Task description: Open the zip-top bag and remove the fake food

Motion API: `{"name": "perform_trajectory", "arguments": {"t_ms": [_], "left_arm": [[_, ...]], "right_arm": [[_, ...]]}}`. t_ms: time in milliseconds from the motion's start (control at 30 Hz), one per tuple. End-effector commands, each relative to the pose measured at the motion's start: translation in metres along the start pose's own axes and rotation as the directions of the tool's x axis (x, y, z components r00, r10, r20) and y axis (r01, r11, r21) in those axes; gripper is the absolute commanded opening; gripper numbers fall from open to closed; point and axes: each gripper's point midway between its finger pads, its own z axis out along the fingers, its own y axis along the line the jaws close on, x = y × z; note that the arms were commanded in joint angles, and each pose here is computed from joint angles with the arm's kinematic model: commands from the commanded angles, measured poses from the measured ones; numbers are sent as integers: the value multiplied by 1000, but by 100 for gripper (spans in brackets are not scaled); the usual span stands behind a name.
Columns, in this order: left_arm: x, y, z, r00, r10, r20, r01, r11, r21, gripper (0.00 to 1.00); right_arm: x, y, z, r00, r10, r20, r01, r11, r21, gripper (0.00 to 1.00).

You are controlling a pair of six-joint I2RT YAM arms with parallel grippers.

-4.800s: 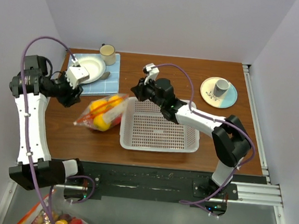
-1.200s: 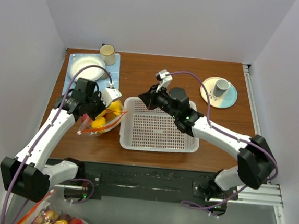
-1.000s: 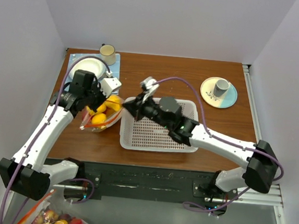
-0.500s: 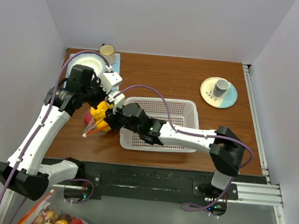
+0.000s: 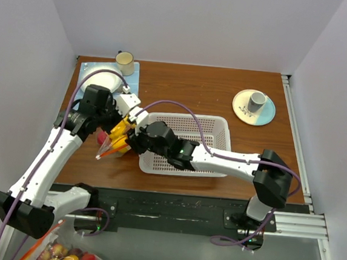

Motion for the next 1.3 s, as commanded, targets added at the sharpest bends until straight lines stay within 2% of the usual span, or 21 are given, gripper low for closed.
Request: {"name": "perform_trajectory", "arguments": {"t_ms": [0, 300, 400, 500, 667, 767, 1033, 1267], "left_arm": [[-3, 8, 11, 1000, 19, 12, -18, 999, -41, 13], [6, 35, 31, 1000, 12, -25, -16, 990, -137, 11], [22, 59, 40, 998, -57, -41, 50, 986, -157, 10], [41, 66, 55, 990, -119, -71, 110, 987, -116, 10], [56, 40, 79, 979, -178, -104, 184, 982, 49, 10], [53, 34, 82, 977, -187, -97, 196, 977, 88, 11], [61, 31, 89, 976, -188, -113, 199, 976, 91, 11], [79, 29, 101, 973, -176, -149, 188, 979, 77, 11]], "right_arm": [[-21, 6, -9, 999, 0, 46, 1, 1000, -25, 30], [-13, 3, -1, 1000, 2, 25, -2, 1000, -9, 27], [-7, 1, 0, 1000, 1, 16, -1, 1000, -1, 27], [-5, 1, 2, 1000, 0, 14, 0, 1000, -1, 26], [-2, 2, 4, 1000, 3, 2, -3, 1000, -8, 25], [0, 4, -1, 1000, 7, 3, -7, 1000, -19, 25], [18, 0, 3, 999, -4, -51, 4, 1000, -4, 24], [23, 10, -20, 998, 3, -55, -7, 998, -69, 26]]}}
